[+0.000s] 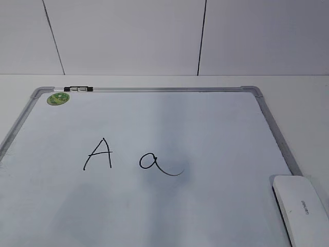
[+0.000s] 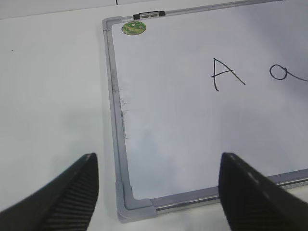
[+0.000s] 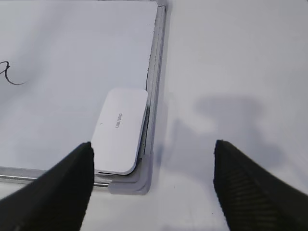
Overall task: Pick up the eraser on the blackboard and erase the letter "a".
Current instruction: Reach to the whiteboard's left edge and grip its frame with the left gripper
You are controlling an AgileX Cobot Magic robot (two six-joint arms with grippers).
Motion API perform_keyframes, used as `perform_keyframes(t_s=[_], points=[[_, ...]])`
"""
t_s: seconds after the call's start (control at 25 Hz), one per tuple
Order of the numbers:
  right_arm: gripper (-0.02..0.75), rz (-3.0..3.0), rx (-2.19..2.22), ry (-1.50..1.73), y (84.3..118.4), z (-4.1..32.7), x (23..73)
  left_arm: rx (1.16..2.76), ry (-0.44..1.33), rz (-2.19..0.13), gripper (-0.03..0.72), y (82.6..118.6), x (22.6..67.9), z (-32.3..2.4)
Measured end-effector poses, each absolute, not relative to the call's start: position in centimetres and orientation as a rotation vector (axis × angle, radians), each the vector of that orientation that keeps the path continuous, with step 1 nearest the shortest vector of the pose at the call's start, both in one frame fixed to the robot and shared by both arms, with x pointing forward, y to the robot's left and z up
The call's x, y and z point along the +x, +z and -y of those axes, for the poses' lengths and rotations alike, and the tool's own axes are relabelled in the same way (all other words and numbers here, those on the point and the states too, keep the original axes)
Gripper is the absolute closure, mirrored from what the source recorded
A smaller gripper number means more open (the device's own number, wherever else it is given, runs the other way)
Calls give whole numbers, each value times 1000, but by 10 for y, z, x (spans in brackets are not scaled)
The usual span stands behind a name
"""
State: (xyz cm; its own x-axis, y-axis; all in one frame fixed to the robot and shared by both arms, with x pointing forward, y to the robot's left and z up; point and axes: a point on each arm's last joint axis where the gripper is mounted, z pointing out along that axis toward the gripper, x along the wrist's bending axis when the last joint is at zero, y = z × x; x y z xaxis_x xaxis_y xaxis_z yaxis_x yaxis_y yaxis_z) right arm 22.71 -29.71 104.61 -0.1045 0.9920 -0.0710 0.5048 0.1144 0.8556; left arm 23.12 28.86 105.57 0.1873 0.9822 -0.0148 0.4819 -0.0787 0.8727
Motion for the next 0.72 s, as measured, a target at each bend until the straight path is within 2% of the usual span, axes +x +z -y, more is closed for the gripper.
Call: perform_keyframes(t_s=[0.32, 0.72], points=[[146, -1606, 1369, 1065, 1072, 292, 222, 1693, 819, -1416, 111, 1081, 238, -290], [146, -1676, 1213, 1218, 1110, 278, 217, 1760, 812, -1494, 111, 1097, 274, -293]])
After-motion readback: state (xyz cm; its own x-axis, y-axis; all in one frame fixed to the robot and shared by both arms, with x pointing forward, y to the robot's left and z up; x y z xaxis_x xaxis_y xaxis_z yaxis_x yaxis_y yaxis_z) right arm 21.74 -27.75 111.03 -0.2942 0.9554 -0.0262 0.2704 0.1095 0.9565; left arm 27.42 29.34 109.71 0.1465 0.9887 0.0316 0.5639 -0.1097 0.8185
